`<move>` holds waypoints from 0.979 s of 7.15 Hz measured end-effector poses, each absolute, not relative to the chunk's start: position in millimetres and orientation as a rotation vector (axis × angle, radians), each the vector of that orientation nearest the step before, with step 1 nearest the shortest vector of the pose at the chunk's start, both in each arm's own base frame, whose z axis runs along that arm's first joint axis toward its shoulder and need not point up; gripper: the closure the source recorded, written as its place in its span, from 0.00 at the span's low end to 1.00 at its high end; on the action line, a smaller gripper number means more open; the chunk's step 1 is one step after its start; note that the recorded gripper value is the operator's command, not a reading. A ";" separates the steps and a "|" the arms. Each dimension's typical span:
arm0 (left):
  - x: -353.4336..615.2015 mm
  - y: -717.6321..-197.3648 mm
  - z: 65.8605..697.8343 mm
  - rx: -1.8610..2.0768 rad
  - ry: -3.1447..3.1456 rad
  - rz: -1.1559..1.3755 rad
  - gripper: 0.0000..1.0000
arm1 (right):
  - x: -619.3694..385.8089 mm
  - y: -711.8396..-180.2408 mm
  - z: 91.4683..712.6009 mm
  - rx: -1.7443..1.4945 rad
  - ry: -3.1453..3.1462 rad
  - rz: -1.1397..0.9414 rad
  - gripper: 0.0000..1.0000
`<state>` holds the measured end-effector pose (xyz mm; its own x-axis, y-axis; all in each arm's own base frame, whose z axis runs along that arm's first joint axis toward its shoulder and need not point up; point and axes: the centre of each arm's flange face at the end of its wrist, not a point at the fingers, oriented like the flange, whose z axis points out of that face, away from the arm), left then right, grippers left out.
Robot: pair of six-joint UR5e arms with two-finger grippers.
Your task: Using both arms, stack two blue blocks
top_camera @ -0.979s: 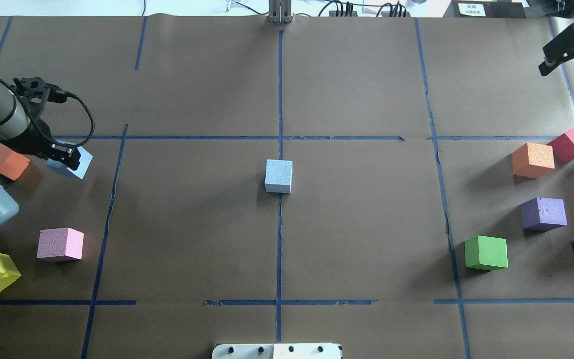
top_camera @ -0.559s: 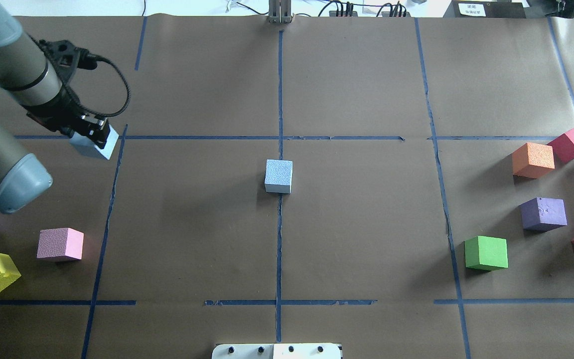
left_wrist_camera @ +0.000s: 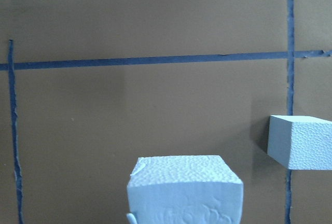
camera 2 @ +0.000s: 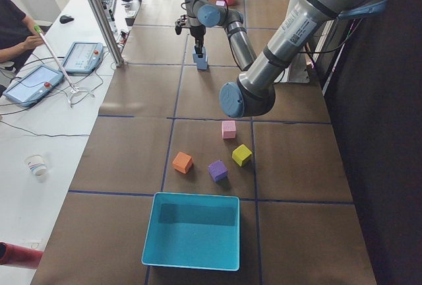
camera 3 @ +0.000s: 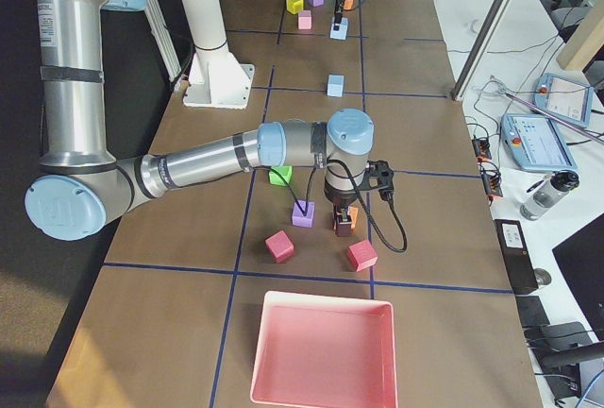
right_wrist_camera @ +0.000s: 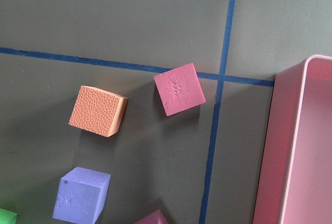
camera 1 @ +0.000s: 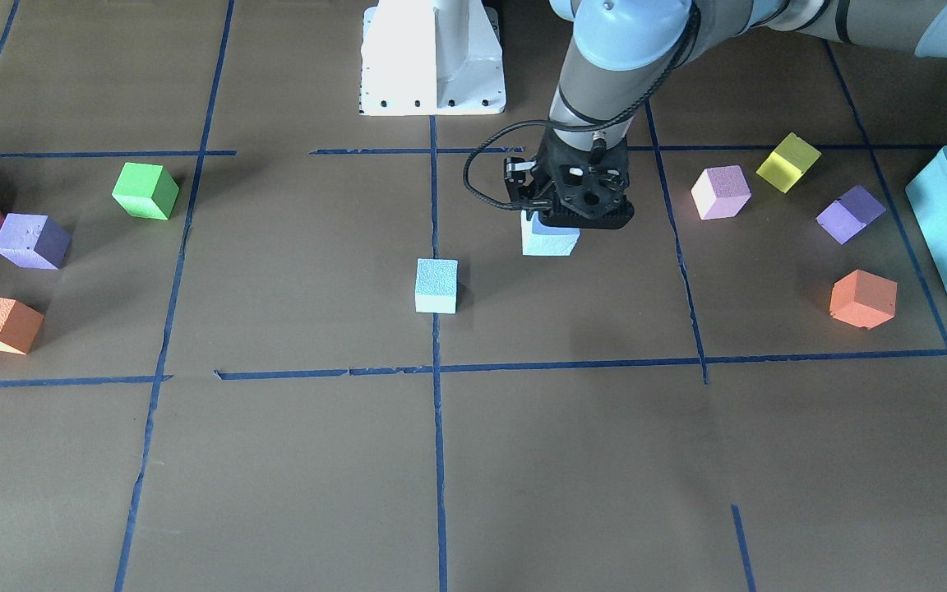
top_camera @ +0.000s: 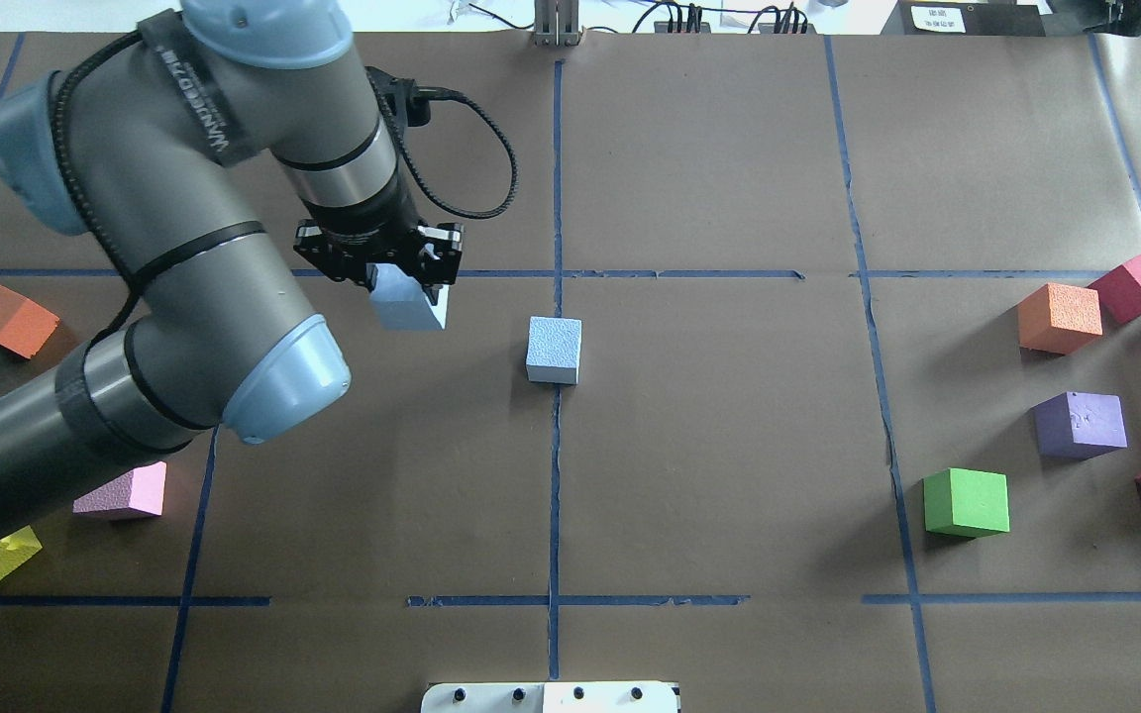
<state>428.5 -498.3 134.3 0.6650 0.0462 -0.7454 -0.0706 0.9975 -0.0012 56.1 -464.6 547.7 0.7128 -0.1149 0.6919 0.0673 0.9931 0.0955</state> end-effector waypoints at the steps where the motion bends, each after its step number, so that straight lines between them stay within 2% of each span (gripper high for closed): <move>1: 447.3 -506.0 115.5 -0.039 0.842 0.064 1.00 | 59.1 -454.3 561.4 0.057 -0.774 -0.090 0.00; 4: 502.9 -511.1 78.7 -0.062 0.864 0.060 1.00 | 63.9 -427.3 609.4 0.070 -0.797 -0.080 0.00; 7: 557.3 -508.4 89.6 -0.091 0.864 0.073 0.99 | 70.2 -423.6 623.5 0.076 -0.850 -0.039 0.00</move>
